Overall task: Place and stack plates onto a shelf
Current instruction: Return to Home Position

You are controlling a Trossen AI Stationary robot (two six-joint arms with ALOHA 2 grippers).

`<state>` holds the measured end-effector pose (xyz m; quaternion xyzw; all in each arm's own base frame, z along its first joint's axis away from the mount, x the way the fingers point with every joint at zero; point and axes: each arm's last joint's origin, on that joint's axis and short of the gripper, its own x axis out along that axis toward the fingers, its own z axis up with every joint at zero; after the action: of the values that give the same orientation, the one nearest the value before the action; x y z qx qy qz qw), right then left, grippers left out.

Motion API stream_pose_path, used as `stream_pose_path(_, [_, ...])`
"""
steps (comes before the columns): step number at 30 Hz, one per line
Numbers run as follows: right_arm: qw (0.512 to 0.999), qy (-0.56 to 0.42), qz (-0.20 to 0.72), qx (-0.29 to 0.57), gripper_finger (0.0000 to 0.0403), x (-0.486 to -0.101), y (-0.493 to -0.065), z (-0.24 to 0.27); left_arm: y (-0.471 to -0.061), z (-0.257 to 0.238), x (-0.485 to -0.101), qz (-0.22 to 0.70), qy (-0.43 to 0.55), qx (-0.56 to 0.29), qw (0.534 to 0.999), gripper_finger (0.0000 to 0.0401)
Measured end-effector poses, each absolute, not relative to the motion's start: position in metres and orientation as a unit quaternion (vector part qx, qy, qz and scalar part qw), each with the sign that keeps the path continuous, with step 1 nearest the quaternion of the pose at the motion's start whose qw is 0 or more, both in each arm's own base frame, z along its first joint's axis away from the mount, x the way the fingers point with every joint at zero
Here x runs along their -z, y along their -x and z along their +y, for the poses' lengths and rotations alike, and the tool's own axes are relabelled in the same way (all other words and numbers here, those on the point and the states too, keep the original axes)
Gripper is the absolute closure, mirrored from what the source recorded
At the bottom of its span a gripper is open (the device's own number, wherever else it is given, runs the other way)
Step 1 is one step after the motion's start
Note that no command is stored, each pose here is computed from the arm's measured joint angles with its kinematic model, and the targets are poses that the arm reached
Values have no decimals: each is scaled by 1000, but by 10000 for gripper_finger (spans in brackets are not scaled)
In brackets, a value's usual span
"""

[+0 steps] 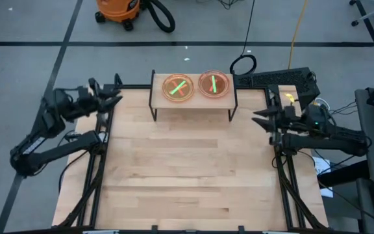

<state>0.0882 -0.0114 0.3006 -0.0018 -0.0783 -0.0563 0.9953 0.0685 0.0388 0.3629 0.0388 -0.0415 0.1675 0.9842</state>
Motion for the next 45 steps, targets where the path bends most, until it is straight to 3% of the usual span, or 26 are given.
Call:
stream_pose_path(8, [984,38,-165,61,303,-287,-50,-6,-48,23,-315,-66,-41,-158,984,288])
stream_pose_path(17, [988,50,-132,62,303,-269,-64,-8,-52,24,-269,-104,-43,-135,984,288])
stream_pose_path(26, [986,45,-149,60,303,-203,-91,-12,-69,34,-234,-108,-39,-107,988,288])
stream_pose_path(29, [981,51,-171,79,303,-201,-91,-13,-76,38,-217,-114,-38,-90,989,288])
stream_pose_path(34, [984,49,-130,113,303,-193,-93,-15,-82,41,-192,-122,-36,-78,989,288])
stream_pose_path(45, [984,51,-128,114,303,-193,-93,-15,-83,41,-190,-116,-38,-77,990,288])
